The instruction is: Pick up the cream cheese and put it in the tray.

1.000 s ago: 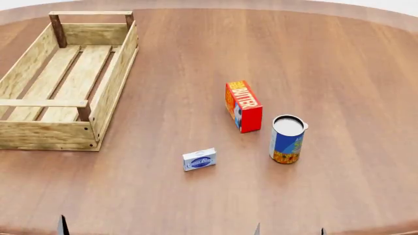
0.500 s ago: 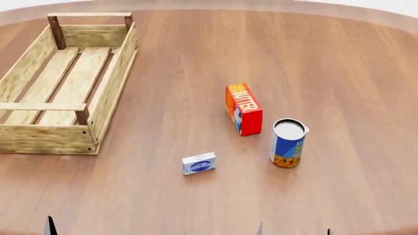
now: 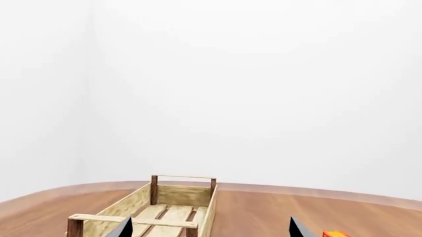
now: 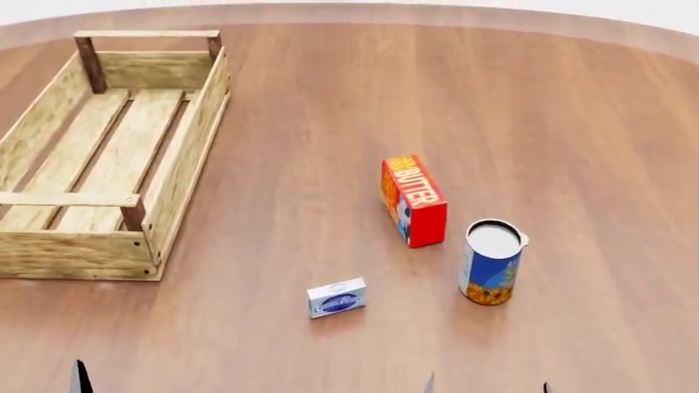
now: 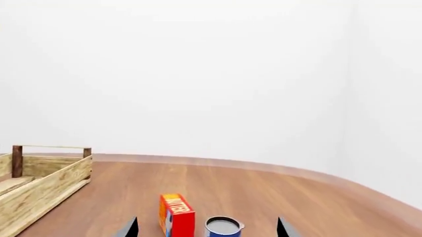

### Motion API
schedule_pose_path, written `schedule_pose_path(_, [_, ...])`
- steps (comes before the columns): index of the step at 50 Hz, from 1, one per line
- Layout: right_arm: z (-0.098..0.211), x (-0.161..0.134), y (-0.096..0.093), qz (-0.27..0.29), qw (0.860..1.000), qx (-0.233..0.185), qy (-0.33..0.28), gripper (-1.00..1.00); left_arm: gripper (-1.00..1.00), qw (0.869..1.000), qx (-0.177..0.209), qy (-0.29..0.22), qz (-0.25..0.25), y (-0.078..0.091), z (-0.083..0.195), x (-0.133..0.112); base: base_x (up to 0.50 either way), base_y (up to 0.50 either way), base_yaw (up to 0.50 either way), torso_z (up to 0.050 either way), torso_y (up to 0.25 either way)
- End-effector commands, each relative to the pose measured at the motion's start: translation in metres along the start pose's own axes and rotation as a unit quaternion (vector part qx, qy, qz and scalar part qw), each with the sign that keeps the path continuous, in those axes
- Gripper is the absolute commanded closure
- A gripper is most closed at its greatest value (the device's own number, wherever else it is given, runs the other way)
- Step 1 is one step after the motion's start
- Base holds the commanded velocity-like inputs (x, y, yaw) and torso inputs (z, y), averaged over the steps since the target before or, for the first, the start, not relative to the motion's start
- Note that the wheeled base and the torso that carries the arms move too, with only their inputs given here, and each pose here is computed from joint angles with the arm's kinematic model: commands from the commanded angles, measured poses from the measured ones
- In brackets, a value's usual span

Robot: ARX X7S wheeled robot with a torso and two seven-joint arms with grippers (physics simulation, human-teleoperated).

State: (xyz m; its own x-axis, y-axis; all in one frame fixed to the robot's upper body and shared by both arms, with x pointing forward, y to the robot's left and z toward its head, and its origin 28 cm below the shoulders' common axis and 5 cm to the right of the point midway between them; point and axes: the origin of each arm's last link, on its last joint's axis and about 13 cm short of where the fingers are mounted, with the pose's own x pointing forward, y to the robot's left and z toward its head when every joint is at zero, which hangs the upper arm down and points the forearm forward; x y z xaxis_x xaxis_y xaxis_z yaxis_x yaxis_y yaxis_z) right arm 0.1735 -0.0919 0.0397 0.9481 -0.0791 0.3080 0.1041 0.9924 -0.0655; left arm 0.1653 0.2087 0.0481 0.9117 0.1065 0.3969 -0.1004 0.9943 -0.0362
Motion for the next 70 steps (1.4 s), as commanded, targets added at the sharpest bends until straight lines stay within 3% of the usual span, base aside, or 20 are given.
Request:
schedule_pose_path(1, [-0.0006,-0.0004,0.002,0.001,1.0,-0.015,-0.005,-1.0,-1.0,1.0,0.001,0.0,0.0,-0.0001,0.0006,-0.0003,0.13,0.18,0.0,0.0,0.0])
schedule_pose_path(70, [0.0025,-0.005,0.0041,0.013,0.999,-0.02,-0.023,-1.0,-1.0,1.0,-0.001,-0.009,0.002,0.0012,0.0054,-0.0024,0.13,0.21,0.0,0.0,0.0])
